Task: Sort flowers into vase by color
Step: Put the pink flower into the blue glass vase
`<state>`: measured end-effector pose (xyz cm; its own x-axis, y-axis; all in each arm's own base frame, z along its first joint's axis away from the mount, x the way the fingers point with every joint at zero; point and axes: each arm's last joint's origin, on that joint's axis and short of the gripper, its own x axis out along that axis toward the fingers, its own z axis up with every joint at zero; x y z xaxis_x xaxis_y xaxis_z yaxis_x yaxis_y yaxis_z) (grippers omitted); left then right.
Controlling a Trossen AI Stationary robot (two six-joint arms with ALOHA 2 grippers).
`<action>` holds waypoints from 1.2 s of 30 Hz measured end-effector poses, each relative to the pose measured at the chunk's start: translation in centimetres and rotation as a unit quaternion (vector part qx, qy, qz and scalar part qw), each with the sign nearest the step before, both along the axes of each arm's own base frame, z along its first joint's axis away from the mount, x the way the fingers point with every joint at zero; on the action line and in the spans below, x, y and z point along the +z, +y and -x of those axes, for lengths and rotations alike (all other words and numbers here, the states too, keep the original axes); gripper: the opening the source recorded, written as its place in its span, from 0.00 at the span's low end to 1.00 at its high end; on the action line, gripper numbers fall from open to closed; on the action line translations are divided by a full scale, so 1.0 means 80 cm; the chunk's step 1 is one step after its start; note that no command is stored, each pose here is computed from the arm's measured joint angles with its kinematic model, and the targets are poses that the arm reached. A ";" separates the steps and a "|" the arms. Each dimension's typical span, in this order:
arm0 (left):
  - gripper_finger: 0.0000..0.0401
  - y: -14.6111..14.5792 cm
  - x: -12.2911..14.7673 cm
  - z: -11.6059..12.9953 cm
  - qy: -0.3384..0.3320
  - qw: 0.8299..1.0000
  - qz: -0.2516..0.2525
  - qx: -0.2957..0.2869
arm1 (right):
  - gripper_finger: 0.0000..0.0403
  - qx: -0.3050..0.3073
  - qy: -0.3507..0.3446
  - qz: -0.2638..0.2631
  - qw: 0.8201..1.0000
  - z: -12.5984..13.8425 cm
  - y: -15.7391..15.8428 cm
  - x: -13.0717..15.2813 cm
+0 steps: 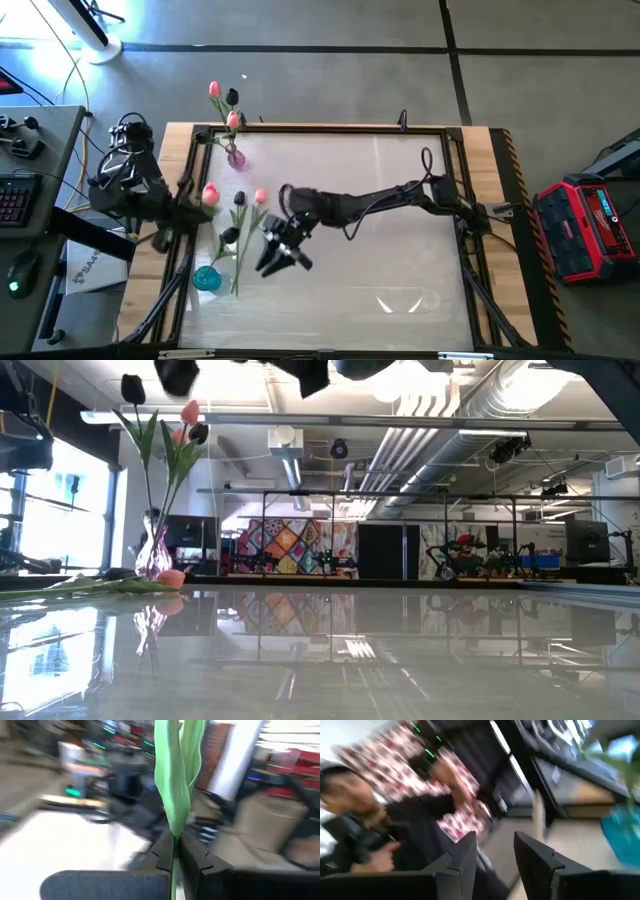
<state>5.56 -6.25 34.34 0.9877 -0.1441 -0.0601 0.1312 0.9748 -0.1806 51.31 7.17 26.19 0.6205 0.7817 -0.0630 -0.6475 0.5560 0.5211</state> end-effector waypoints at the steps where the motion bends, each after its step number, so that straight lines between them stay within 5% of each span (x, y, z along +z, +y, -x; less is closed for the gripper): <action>1: 0.00 -0.002 -0.001 0.001 0.008 1.000 0.010 -0.026 | 0.30 -0.006 0.016 0.015 1.000 0.001 0.003 -0.007; 7: 0.00 -0.006 -0.010 0.003 0.054 0.992 0.061 -0.096 | 0.30 -0.060 0.093 0.091 0.990 0.007 0.016 -0.035; 13: 0.00 -0.007 -0.014 0.003 0.064 0.992 0.047 -0.099 | 0.30 -0.088 0.114 0.130 0.981 0.012 0.035 -0.043; 20: 0.00 -0.023 -0.023 -0.006 0.079 0.995 0.007 -0.060 | 0.30 -0.091 0.134 0.144 0.976 0.016 0.045 -0.048; 36: 0.00 -0.060 -0.044 0.007 0.068 0.997 0.018 0.023 | 0.30 -0.124 0.171 0.159 0.964 0.019 0.042 -0.055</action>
